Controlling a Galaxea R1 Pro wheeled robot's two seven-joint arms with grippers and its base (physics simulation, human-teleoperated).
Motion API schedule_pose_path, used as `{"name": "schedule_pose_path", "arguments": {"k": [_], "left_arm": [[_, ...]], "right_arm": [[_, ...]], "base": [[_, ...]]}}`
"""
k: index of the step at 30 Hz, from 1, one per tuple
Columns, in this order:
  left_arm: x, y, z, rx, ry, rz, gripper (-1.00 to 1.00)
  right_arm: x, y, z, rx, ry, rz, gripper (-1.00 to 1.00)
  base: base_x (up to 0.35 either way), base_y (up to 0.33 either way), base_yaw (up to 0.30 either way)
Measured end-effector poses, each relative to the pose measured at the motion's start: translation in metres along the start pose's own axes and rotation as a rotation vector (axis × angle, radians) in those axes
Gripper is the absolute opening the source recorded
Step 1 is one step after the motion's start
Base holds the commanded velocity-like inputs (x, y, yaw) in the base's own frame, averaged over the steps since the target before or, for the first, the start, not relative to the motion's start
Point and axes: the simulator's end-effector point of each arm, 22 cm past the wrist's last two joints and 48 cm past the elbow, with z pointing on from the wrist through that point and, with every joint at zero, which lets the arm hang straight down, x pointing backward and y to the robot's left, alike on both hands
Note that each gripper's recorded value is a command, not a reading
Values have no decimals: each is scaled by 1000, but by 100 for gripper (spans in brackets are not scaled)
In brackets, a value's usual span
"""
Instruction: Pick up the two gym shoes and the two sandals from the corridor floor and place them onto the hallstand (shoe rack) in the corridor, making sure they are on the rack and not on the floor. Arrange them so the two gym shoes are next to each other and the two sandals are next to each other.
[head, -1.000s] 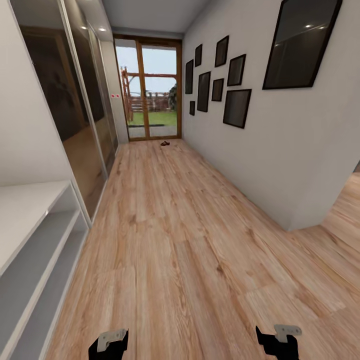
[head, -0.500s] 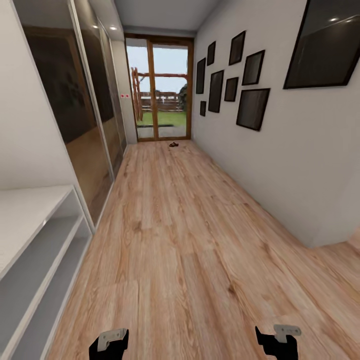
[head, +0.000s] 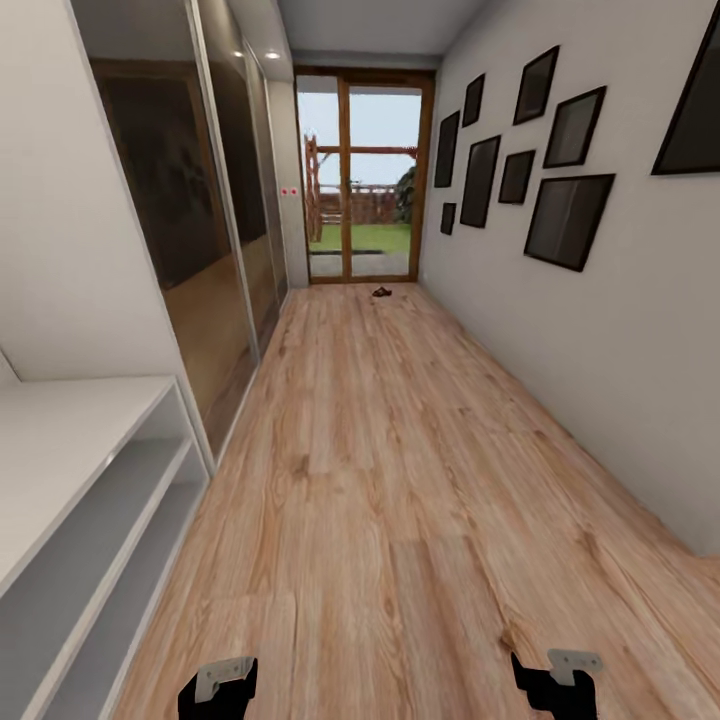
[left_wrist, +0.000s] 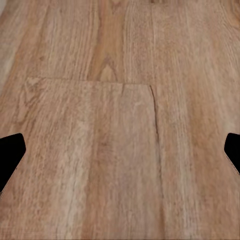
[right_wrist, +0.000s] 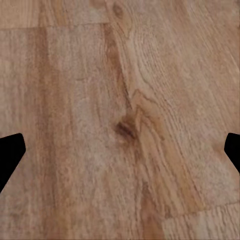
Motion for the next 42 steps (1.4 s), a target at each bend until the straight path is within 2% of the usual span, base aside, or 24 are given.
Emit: {"name": "schedule_pose_path", "arguments": {"k": [42], "left_arm": [[0,0,0,0,0,0,100]], "right_arm": [[2,0,0,-1,4,-1,100]], "base": [[339,0,1]]}}
